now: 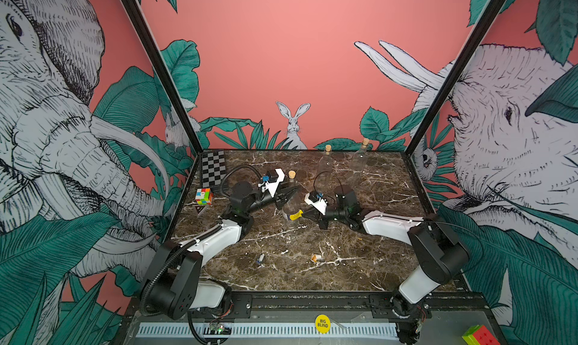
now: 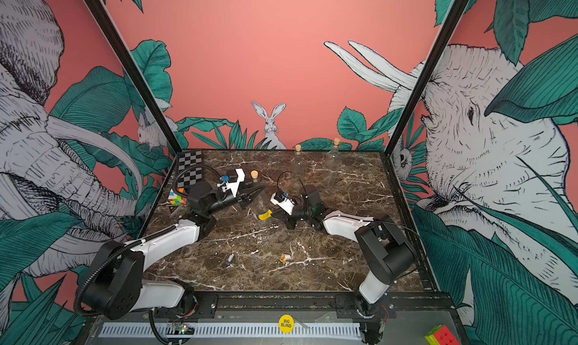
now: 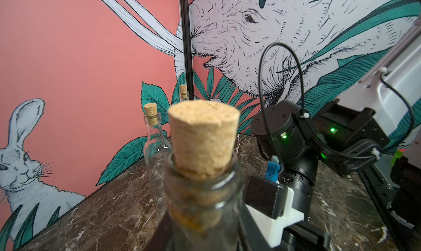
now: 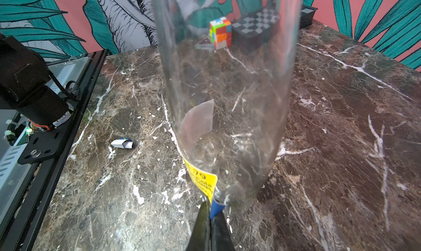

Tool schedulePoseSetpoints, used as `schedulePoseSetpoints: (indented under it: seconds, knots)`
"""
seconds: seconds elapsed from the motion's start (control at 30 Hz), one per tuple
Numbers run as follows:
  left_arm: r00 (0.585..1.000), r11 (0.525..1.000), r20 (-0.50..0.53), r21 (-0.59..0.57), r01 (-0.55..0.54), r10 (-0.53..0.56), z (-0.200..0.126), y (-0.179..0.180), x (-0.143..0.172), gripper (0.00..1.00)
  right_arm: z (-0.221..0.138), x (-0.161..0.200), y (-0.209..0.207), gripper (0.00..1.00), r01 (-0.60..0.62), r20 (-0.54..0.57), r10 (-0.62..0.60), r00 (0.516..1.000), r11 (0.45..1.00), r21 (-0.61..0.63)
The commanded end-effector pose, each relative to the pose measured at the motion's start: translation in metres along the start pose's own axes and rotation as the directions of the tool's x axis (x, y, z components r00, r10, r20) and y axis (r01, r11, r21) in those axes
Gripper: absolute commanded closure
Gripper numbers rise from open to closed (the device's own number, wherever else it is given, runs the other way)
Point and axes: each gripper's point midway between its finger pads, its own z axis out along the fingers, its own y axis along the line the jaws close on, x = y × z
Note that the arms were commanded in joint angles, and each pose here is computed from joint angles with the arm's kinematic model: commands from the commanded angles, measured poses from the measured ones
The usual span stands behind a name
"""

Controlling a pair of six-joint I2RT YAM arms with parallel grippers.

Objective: Remove the label from the bottle
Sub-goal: Tear open the label from the bottle.

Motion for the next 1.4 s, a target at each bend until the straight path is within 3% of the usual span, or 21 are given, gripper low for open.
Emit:
schedulePoseSetpoints:
  seconds: [0.0, 1.37]
  knots:
    - [0.97, 0.988, -0.213, -0.129, 0.088, -0.115, -0.012, 0.014, 0.078, 1.0, -0.004, -0.007, 0.007, 1.0, 0.0, 0.01, 0.0, 1.0, 1.0, -0.012]
    - [0.959, 0.946, -0.261, -0.323, 0.023, -0.113, -0.019, 0.02, 0.088, 1.0, -0.003, -0.004, -0.003, 1.0, -0.028, 0.001, 0.028, 1.0, 0.999, 0.046]
